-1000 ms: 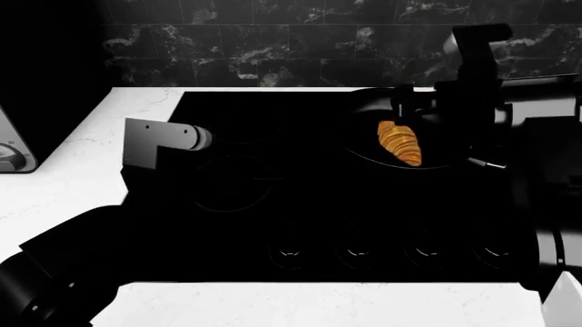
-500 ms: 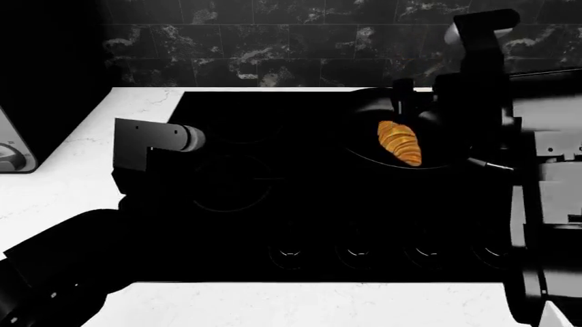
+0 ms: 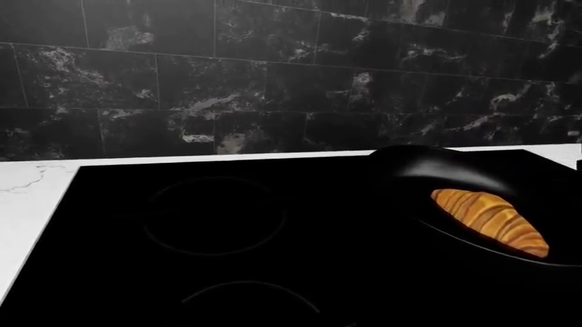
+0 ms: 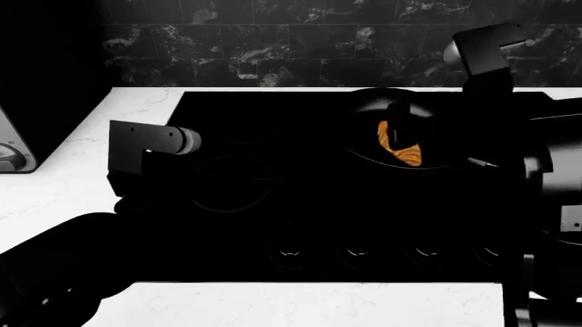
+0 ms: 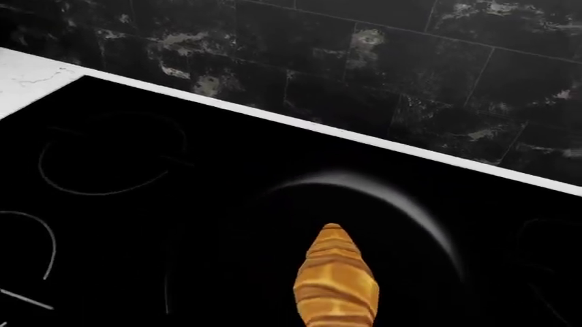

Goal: Pick the croissant and place it on the pan. Then turn on the stove to warm the croissant.

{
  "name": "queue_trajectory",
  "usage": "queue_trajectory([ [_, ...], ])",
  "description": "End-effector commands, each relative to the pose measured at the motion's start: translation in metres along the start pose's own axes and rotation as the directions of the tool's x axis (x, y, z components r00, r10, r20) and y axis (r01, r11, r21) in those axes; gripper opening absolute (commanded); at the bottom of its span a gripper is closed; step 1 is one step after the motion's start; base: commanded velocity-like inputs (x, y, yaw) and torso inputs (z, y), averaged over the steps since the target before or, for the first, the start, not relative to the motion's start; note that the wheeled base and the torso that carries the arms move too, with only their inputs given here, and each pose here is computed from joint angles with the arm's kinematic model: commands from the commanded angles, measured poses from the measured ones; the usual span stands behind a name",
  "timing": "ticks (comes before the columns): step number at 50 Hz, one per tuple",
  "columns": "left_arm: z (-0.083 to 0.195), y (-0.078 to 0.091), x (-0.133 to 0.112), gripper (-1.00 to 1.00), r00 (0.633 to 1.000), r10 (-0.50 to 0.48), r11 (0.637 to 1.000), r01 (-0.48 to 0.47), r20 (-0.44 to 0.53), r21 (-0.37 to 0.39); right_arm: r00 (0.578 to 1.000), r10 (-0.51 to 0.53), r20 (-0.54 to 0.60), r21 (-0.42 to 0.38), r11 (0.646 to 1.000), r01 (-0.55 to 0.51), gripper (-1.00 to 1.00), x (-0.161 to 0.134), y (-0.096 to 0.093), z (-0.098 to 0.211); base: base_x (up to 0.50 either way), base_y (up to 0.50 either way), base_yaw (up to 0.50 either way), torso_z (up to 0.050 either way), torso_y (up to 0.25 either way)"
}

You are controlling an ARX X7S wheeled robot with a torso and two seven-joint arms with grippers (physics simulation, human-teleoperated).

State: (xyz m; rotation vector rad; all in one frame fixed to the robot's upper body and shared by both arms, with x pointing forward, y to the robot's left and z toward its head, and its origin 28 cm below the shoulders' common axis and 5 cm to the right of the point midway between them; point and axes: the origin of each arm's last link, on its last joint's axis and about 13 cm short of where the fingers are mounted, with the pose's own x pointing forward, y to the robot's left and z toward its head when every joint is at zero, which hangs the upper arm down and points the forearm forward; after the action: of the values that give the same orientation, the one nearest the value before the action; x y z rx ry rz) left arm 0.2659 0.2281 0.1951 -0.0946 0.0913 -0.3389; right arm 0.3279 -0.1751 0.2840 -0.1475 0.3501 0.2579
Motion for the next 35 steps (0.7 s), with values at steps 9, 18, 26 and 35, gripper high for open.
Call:
queue_trajectory([
  [9, -0.001, 0.000, -0.001, 1.00, 1.000, -0.021, 1.000, 0.021, -0.007, -0.001, 0.996, -0.015, -0.086, -0.009, 1.000, 0.014, 1.00, -0.054, 0.042, -0.014, 0.00, 0.00, 0.00, 0.000, 0.000],
  [18, -0.003, 0.001, 0.000, 1.00, 1.000, -0.022, 1.000, 0.022, -0.011, -0.002, 0.993, -0.003, -0.120, 0.014, 1.000, 0.004, 1.00, -0.066, 0.056, -0.020, 0.00, 0.00, 0.00, 0.000, 0.000],
  [26, -0.004, 0.002, 0.001, 1.00, 1.000, -0.022, 1.000, 0.022, -0.017, -0.001, 0.990, -0.019, -0.141, 0.035, 0.999, 0.025, 1.00, -0.076, 0.065, -0.029, 0.00, 0.00, 0.00, 0.000, 0.000],
  [35, -0.003, 0.003, 0.002, 1.00, 1.000, -0.015, 1.000, 0.015, -0.012, 0.002, 0.991, -0.050, -0.120, 0.054, 0.997, 0.057, 1.00, -0.087, 0.076, -0.033, 0.00, 0.00, 0.00, 0.000, 0.000],
])
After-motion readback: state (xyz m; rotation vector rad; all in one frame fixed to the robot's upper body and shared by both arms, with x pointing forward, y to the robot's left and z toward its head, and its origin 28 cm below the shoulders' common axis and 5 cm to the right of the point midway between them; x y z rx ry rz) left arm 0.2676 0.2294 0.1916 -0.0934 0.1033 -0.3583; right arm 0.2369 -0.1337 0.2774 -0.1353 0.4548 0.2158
